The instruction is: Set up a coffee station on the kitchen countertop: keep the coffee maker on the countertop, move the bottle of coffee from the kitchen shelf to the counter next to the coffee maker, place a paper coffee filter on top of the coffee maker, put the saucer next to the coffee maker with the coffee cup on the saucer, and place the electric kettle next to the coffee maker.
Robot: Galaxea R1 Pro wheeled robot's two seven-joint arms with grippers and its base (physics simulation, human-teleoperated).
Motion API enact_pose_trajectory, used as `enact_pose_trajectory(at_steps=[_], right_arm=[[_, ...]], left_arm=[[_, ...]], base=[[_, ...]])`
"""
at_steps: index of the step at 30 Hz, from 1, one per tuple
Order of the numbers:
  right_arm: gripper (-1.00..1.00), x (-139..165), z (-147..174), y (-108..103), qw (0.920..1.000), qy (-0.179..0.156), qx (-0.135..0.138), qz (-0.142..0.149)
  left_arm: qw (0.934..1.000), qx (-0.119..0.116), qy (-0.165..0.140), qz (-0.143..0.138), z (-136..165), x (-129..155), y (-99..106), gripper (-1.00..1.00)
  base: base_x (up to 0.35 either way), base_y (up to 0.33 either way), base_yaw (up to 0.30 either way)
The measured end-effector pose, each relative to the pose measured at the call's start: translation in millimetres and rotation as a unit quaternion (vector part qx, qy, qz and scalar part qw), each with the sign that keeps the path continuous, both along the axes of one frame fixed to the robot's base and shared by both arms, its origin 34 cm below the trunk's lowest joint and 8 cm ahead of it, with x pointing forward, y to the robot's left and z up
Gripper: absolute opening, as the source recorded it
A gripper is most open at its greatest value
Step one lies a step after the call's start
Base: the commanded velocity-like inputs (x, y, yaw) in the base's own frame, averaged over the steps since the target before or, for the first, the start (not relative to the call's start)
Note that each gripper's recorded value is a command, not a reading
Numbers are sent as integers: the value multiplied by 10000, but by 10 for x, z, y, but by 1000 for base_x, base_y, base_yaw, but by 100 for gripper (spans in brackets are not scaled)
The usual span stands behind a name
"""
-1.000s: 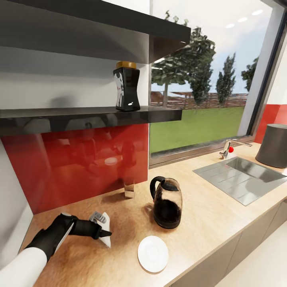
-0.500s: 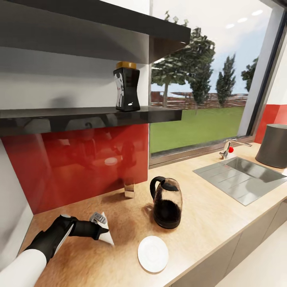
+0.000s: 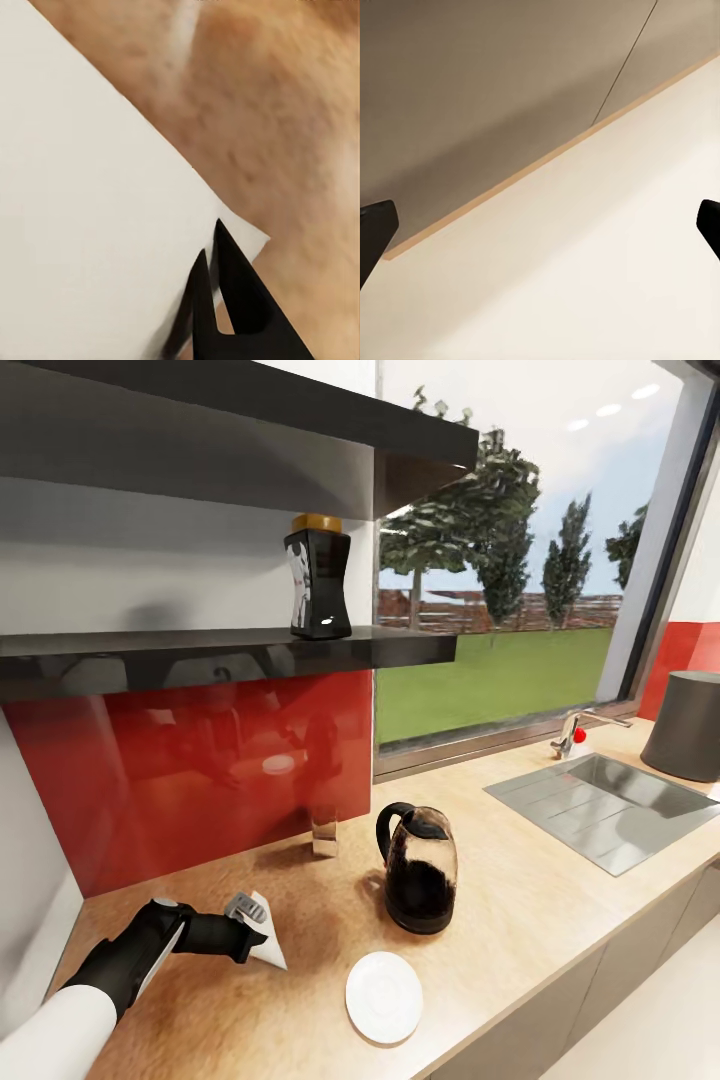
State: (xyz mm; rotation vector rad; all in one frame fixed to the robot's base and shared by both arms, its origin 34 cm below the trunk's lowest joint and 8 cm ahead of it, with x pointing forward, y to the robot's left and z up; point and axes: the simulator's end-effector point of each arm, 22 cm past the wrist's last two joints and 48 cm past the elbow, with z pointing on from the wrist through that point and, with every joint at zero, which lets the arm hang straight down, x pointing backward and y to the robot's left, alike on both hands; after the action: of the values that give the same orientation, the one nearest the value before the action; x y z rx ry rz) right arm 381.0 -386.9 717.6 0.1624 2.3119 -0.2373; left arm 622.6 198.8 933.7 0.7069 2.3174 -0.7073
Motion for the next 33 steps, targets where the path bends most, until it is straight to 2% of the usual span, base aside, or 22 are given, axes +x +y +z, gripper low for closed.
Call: enact_pose_trajectory(at_steps=[12,17,19,23,26,33], right_arm=[[100,-1,-2,0,10000,3,0,0],[100,-2,-2,1,10000,2,-2,5],[100,-3,-2,1,10000,3,-3,6],[100,-3,-2,1,10000,2,-3,6],[100,-2,-2,2,10000,2,-3,7],[100,-1,-2,2,10000,4,-2,6]], left_arm=[[10000,-3,-78,-32,77,50,-39,-100],[9998,-166,-97,-101,174,87,-235,-100],[9996,-212,-145,-128,302,173,-350,-100],[9996,-218,-166,-86,491,262,-402,-100],[9993,-208,-295,-94,655,324,-431,-100],[9991,-175,-375,-96,731,354,-421,-100]], base=[[0,0,0],[0,0,0],[0,0,0],[0,0,0],[0,0,0],[0,0,0]])
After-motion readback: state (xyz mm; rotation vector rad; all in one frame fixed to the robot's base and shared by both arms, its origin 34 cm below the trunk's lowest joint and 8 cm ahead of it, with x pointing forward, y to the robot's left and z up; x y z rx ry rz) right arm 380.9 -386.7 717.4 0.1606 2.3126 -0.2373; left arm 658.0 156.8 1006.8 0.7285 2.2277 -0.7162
